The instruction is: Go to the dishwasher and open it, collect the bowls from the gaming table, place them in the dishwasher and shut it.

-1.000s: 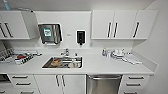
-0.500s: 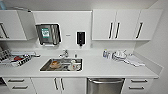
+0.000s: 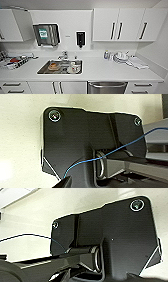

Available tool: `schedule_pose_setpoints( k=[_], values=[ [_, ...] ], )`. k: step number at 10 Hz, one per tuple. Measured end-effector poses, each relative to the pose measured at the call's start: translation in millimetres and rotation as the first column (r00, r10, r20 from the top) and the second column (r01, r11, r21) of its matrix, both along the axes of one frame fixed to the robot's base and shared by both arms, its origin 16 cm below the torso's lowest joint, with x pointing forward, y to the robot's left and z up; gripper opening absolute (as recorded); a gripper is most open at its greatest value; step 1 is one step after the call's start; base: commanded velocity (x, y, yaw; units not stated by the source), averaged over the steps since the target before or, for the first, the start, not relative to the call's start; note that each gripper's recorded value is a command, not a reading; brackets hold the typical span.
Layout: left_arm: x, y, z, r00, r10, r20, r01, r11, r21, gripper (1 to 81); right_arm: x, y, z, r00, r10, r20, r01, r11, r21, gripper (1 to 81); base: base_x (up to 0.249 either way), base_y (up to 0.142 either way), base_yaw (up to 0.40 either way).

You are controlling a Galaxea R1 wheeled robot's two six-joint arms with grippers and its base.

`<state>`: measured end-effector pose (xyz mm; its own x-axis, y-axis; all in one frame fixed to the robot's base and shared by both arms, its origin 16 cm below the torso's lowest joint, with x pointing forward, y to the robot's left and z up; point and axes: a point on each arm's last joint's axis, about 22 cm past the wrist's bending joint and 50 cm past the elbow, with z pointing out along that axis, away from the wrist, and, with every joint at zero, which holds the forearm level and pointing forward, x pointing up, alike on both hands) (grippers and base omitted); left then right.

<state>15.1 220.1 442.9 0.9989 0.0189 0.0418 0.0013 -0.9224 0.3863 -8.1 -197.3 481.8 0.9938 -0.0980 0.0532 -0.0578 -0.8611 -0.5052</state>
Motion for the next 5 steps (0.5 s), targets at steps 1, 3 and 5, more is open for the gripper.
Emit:
schedule_pose_setpoints(
  k=[1,3,5],
  values=[
    [0.5,1.1,-0.3,1.0,0.0,0.001,0.0,1.0,0.002,81.1,-0.4,0.0,-0.1,1.0,0.0,-0.001,0.0,1.0,0.0,81.1,0.143,0.0,0.0],
    [0.5,2.0,-0.5,1.0,0.0,0.001,0.0,1.0,0.004,81.1,-0.4,-0.8,-0.4,1.0,0.0,0.0,0.0,1.0,-0.002,81.1,0.143,0.0,0.0],
    [0.6,2.0,-0.5,1.0,0.0,0.001,0.0,1.0,0.004,81.1,0.1,-1.2,-0.6,1.0,0.0,0.0,0.0,1.0,-0.003,81.1,0.119,0.0,0.0]
  ],
)
